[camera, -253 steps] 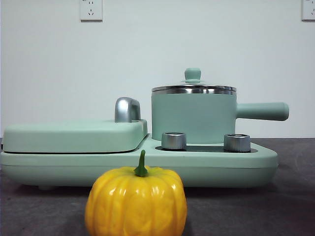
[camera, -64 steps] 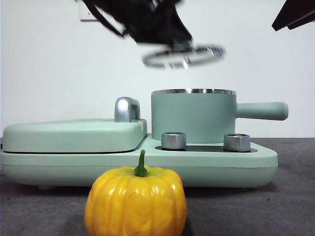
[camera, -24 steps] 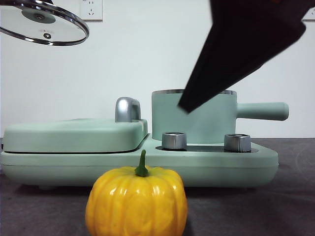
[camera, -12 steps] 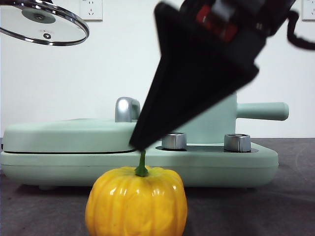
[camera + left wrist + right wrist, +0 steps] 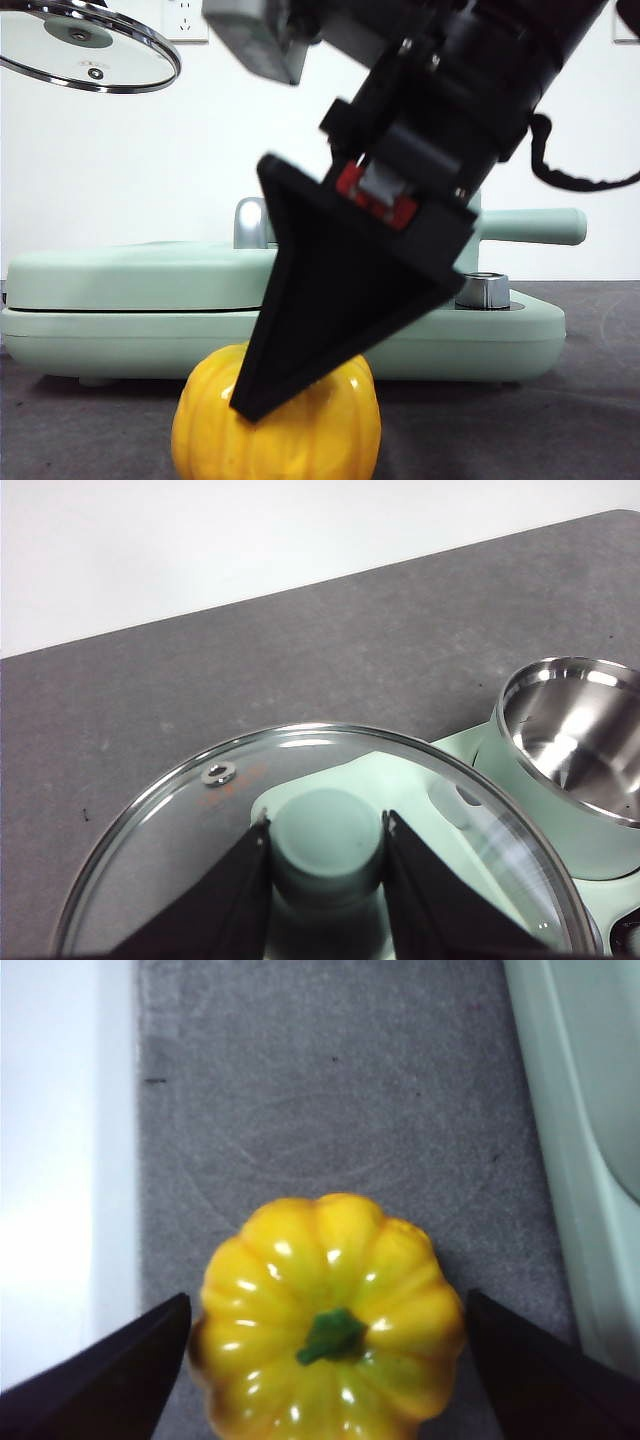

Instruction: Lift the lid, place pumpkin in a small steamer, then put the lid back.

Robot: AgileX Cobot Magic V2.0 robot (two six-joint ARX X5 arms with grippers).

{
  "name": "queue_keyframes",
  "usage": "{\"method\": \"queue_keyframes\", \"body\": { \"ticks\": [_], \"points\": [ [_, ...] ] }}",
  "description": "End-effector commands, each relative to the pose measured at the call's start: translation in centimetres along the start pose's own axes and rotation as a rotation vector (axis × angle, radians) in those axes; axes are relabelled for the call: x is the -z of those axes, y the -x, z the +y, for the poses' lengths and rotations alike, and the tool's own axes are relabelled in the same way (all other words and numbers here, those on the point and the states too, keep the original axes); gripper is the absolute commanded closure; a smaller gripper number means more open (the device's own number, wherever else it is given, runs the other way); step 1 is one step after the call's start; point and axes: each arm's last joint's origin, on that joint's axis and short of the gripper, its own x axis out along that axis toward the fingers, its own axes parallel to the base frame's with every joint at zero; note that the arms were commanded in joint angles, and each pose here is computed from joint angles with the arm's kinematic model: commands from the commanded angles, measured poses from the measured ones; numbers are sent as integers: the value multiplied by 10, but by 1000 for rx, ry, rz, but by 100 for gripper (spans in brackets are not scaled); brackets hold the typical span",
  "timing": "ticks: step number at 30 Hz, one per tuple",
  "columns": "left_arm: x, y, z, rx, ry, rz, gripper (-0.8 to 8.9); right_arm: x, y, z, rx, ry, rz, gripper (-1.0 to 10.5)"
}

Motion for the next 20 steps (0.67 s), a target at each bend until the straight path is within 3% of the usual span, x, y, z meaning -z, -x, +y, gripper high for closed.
{"method": "queue_keyframes", "body": {
  "ticks": [1, 12, 20],
  "points": [
    [-8, 3, 0, 0, -8, -50, 803, -2, -7, 1, -15, 2, 20, 511],
    [-8, 3, 0, 0, -11, -50, 803, -1, 12, 6, -11, -177, 54, 571],
    [-8, 3, 0, 0, -14, -50, 803, -14, 68, 10, 158, -319, 11, 587]
  ]
}}
